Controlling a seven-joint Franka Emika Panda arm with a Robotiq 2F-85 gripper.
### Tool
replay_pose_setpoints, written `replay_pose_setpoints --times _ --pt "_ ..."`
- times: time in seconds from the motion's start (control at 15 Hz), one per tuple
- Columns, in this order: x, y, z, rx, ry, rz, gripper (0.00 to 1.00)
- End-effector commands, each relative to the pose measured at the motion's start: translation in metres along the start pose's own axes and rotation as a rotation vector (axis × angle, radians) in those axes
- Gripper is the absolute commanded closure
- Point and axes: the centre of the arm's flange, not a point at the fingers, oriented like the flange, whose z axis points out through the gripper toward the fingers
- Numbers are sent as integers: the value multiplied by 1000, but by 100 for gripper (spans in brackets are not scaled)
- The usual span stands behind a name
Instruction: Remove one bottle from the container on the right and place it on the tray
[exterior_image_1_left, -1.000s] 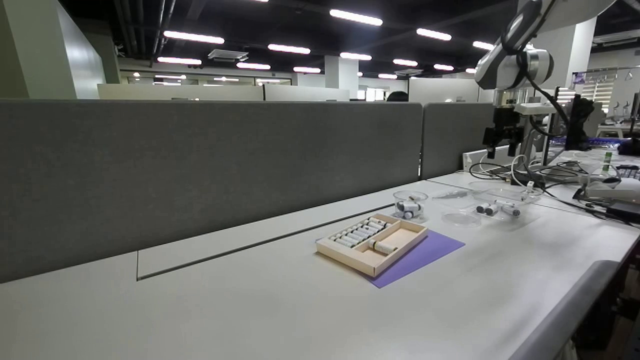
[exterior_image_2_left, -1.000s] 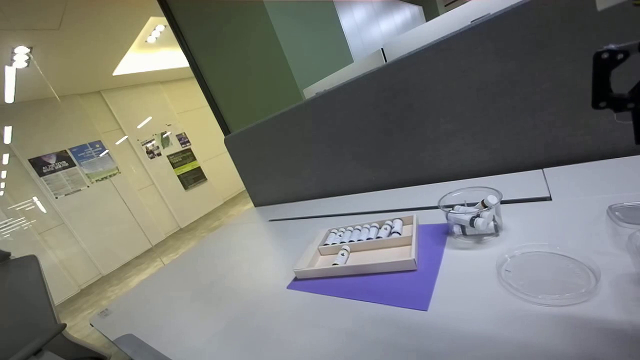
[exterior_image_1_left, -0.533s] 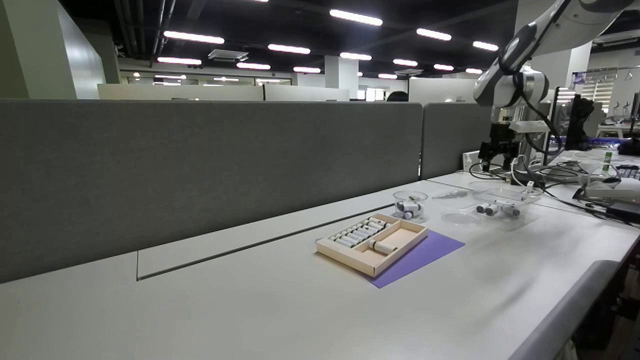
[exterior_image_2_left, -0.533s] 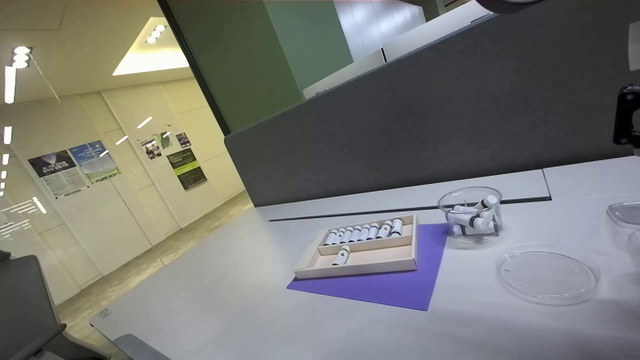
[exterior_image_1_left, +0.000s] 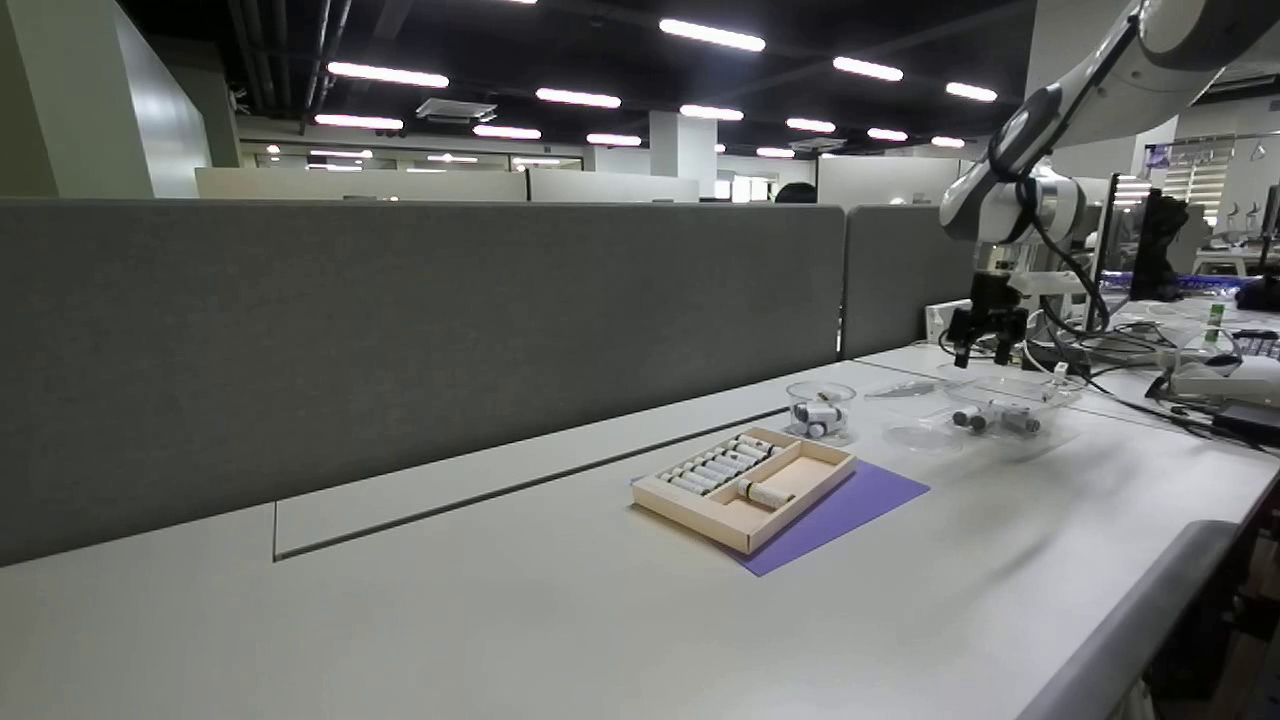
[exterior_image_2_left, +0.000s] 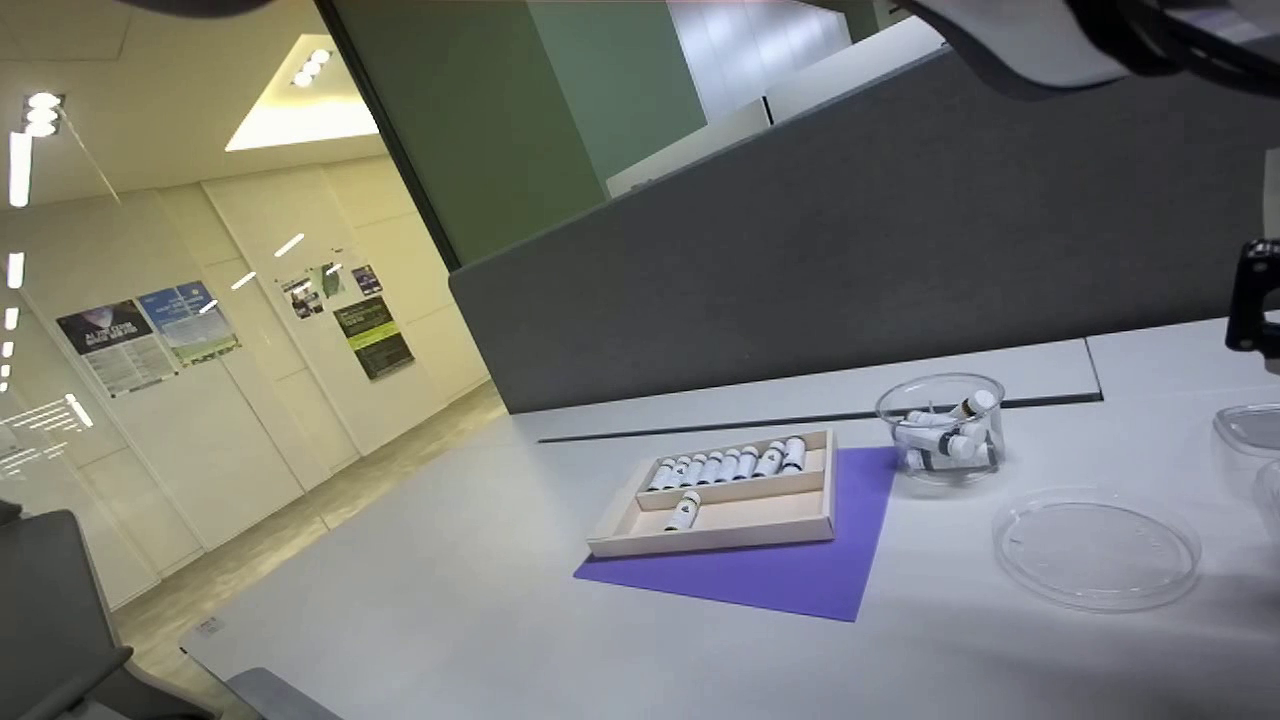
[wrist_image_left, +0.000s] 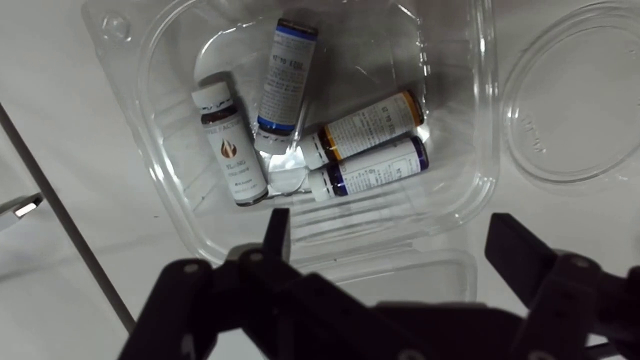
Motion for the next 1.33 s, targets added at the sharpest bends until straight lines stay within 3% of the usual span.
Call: replay_pose_setpoints --times 0.0,0.47,0.53,1.27 --pt "8 17 19 -11 -11 43 0" --pt "-3 35 50 -2 -87 85 0" --pt "-17 27 55 6 -64 48 0" --pt "-15 29 54 4 -78 56 0"
